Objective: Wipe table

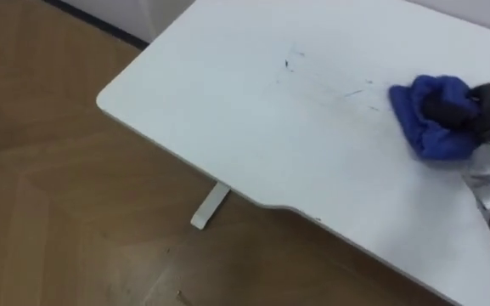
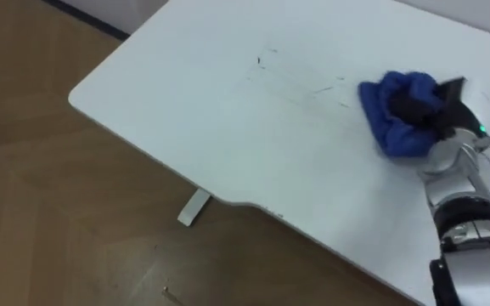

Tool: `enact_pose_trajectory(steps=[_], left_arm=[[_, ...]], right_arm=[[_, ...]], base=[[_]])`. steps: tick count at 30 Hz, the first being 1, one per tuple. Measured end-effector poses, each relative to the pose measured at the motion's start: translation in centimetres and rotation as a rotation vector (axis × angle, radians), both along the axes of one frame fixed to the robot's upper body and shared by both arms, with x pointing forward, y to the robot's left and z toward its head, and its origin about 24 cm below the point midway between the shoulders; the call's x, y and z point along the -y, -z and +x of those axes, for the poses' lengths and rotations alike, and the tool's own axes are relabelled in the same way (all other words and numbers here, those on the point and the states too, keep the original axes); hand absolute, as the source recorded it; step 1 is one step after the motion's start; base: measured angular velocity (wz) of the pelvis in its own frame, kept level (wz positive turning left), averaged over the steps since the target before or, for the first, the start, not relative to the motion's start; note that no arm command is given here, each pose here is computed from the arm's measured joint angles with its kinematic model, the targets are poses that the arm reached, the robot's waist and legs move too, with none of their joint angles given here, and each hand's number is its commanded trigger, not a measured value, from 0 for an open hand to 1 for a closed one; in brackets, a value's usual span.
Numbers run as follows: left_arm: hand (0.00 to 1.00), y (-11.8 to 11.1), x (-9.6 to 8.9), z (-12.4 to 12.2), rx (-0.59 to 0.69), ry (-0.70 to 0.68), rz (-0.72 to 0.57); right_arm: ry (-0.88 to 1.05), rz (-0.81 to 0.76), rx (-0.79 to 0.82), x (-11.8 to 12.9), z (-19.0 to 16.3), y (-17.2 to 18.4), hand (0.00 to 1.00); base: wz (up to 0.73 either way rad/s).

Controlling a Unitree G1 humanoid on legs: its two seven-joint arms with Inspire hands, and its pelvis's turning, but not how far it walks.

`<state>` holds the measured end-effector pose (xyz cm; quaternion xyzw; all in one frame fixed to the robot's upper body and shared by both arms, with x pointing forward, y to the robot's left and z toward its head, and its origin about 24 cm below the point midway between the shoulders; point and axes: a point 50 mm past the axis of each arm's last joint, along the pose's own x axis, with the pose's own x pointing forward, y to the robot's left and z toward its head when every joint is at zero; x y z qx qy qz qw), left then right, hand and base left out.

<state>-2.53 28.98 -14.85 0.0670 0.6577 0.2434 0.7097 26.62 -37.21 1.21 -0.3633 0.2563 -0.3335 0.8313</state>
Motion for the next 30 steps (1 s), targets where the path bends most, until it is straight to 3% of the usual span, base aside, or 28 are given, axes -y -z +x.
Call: enact_pose_trajectory(steps=[2,5,9,13,17,20,24,27,30], left_arm=[[0.0,-0.3,-0.7,0.2,0.024,-0.032,0.034],[0.0,-0.8,-1.2,1.2,0.074,-0.023,0.087],[0.0,-0.5,-0.5,3.1,0.117,0.041,0.069],[0.0,-0.1,0.7,4.7,0.129,0.124,0.032],[0.0,0.3,1.1,4.1,0.092,0.11,0.006],[0.0,0.6,1.4,3.5,0.06,0.109,-0.034],[0.0,0.5,1.5,0.7,-0.02,0.085,-0.051],[0.0,0.3,1.3,-0.2,-0.03,0.07,-0.044],[0.0,0.2,1.1,-0.4,-0.023,0.047,-0.031]], right_arm=[[0.11,0.03,-0.027,1.9,-3.1,1.3,1.0],[0.185,0.042,-0.078,2.6,-6.7,3.4,1.0],[0.151,0.038,-0.103,1.7,-6.2,3.8,1.0],[0.001,-0.009,-0.107,-2.4,-0.3,2.2,1.0],[-0.467,-0.19,-0.057,-12.2,7.7,-1.8,1.0],[-0.55,-0.234,0.028,-13.8,10.0,-4.9,1.0],[-0.486,-0.202,0.007,-12.1,9.4,-4.4,1.0],[-0.363,-0.139,-0.125,-8.4,5.7,-0.3,1.0],[-0.251,-0.045,-0.073,-6.2,1.9,2.4,1.0]], base=[[0.09],[-0.07],[-0.59],[-0.74],[-0.4],[0.47],[0.7],[0.55],[0.19]])
